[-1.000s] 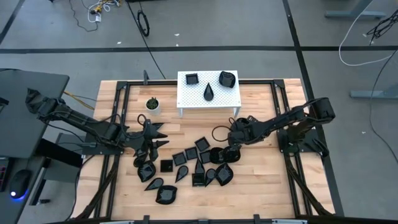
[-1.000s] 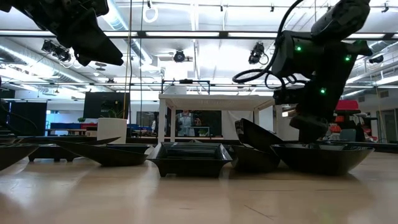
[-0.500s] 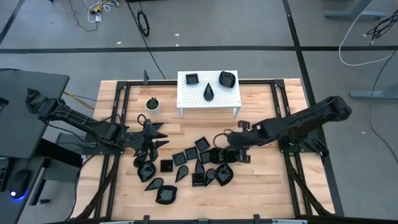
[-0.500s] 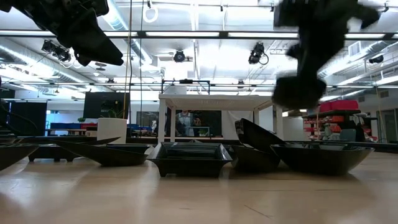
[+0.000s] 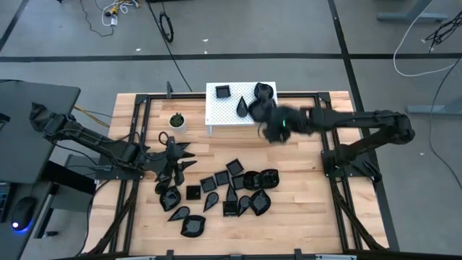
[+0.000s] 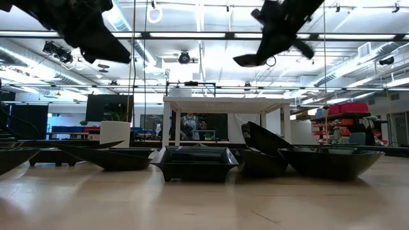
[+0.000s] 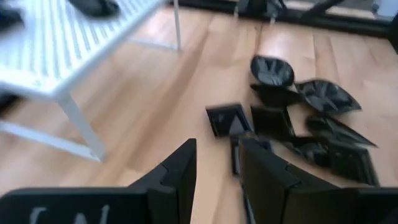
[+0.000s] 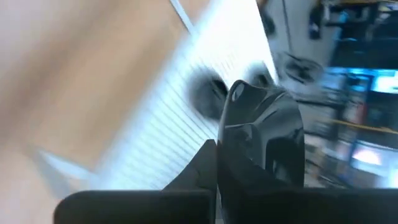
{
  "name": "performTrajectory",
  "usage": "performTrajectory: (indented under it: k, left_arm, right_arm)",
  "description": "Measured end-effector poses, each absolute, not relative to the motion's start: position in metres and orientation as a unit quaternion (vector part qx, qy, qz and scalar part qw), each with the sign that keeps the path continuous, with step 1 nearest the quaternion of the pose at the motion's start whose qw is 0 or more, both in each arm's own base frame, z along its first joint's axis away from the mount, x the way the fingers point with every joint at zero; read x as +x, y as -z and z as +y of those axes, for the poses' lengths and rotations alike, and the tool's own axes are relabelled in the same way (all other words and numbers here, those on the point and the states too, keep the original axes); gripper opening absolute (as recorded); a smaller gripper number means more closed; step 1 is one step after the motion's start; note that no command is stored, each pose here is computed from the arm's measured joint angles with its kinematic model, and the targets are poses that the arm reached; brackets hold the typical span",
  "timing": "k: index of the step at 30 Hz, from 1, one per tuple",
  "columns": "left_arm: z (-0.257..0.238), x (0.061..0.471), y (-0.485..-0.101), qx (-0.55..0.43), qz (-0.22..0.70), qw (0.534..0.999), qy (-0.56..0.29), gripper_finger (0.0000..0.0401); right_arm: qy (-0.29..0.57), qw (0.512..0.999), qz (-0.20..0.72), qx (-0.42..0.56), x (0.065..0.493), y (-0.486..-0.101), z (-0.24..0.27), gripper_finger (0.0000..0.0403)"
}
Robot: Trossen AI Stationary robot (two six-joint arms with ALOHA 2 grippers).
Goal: Pick & Place Mini shaped plates
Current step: Stack the black plate on top of the black plate on the shelf
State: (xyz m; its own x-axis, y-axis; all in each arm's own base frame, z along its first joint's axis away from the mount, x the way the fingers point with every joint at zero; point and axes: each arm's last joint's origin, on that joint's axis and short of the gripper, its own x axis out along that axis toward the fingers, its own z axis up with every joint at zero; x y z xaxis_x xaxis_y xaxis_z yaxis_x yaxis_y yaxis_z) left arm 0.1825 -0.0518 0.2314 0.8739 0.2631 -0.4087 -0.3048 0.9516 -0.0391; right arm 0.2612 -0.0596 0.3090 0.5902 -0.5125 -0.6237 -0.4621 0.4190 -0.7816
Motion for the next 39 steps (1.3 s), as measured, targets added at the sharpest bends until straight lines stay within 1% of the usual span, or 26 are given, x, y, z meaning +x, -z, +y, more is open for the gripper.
performTrajectory:
  k: [4, 9, 13, 20, 24, 25, 34, 36, 39]
  left_arm:
    - [-0.052, 0.186, -0.24, 0.003, 0.167, 0.975, -0.145, 0.0124]
    - [-0.052, 0.189, -0.25, 0.042, 0.124, 0.979, -0.159, 0.0124]
    - [-0.052, 0.19, -0.252, 0.039, 0.113, 0.979, -0.165, 0.0124]
    - [-0.052, 0.189, -0.252, 0.008, 0.11, 0.98, -0.168, 0.0124]
    - [-0.052, 0.189, -0.252, -0.001, 0.109, 0.98, -0.169, 0.0124]
    - [-0.052, 0.189, -0.252, -0.001, 0.109, 0.979, -0.169, 0.0124]
    - [-0.052, 0.19, -0.251, 0.0, 0.11, 0.979, -0.169, 0.0124]
    - [-0.052, 0.189, -0.251, 0.0, 0.11, 0.979, -0.169, 0.0124]
    - [-0.052, 0.189, -0.251, 0.002, 0.113, 0.979, -0.17, 0.0124]
  right_arm:
    - [0.039, 0.68, 0.464, -0.566, 0.252, -0.314, -0.102, 0.0006]
    - [0.012, 0.629, 0.498, -0.596, 0.245, -0.307, -0.129, 0.0016]
    - [-0.013, 0.603, 0.524, -0.601, 0.244, -0.298, -0.143, 0.0023]
    - [-0.067, 0.594, 0.551, -0.582, 0.249, -0.278, -0.146, 0.0025]
    - [-0.094, 0.551, 0.581, -0.592, 0.252, -0.267, -0.149, 0.0025]
    - [-0.096, 0.546, 0.583, -0.594, 0.253, -0.265, -0.15, 0.0025]
    - [-0.043, 0.556, 0.557, -0.616, 0.262, -0.273, -0.155, 0.0029]
    - [-0.025, 0.558, 0.556, -0.616, 0.263, -0.274, -0.156, 0.004]
    - [-0.008, 0.566, 0.558, -0.606, 0.262, -0.276, -0.157, 0.0072]
